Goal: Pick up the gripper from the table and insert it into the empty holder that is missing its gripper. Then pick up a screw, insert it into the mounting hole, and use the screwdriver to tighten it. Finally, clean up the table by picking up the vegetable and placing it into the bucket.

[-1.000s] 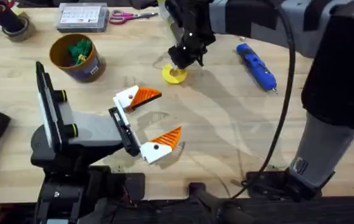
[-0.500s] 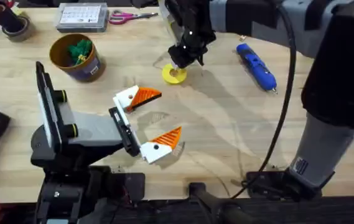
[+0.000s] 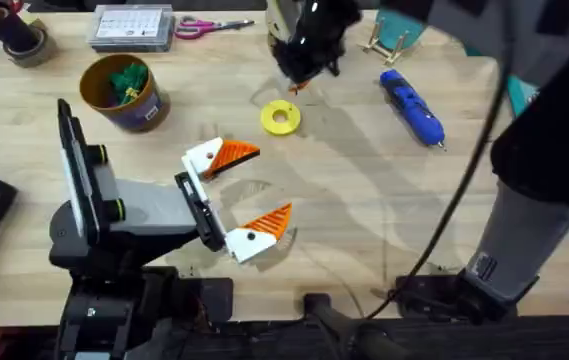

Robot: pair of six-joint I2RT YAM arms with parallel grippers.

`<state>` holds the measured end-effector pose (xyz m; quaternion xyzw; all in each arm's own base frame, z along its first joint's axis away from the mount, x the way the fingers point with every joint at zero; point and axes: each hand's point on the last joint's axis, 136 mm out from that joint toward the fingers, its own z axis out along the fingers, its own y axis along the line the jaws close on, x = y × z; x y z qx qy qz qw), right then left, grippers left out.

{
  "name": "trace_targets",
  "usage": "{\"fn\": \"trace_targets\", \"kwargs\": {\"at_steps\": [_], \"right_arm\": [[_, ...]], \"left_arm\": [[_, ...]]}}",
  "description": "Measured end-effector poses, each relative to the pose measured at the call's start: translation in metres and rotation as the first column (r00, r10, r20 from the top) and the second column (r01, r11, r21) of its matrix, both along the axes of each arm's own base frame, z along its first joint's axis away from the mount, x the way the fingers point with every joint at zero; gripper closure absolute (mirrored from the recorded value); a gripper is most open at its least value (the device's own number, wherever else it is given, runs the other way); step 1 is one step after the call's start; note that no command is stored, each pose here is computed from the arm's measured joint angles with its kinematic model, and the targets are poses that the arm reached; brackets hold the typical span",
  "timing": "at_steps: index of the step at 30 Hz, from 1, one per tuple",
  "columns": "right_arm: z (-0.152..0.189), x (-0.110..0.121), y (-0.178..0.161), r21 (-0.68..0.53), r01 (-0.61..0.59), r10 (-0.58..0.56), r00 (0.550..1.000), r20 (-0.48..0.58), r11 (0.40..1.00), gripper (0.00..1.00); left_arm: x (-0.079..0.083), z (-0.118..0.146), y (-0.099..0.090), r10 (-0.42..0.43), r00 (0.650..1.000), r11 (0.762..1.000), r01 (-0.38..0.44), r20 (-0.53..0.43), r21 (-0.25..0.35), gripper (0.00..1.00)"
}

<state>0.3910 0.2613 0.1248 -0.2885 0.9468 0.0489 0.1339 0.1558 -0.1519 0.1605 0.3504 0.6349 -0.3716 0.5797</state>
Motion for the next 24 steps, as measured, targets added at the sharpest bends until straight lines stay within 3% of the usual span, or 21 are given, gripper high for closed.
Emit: {"fn": "trace_targets", "kwargs": {"at_steps": [4,9,24], "right_arm": [[0.06,0.006,0.002,0.059,-0.006,0.0,0.996,0.094,0.998,0.995],[0.123,-0.005,-0.006,0.119,-0.016,-0.007,0.982,0.191,0.993,0.995],[0.15,-0.029,-0.017,0.112,-0.05,0.025,0.978,0.209,0.992,0.995]], "left_arm": [[0.0,0.0,0.0,-0.001,1.0,1.0,0.001,0.0,0.0,0.015],[0.0,0.0,0.0,-0.001,1.0,1.0,0.001,0.0,0.0,0.015],[0.0,0.0,0.0,-0.001,1.0,1.0,0.001,0.0,0.0,0.016]]}}
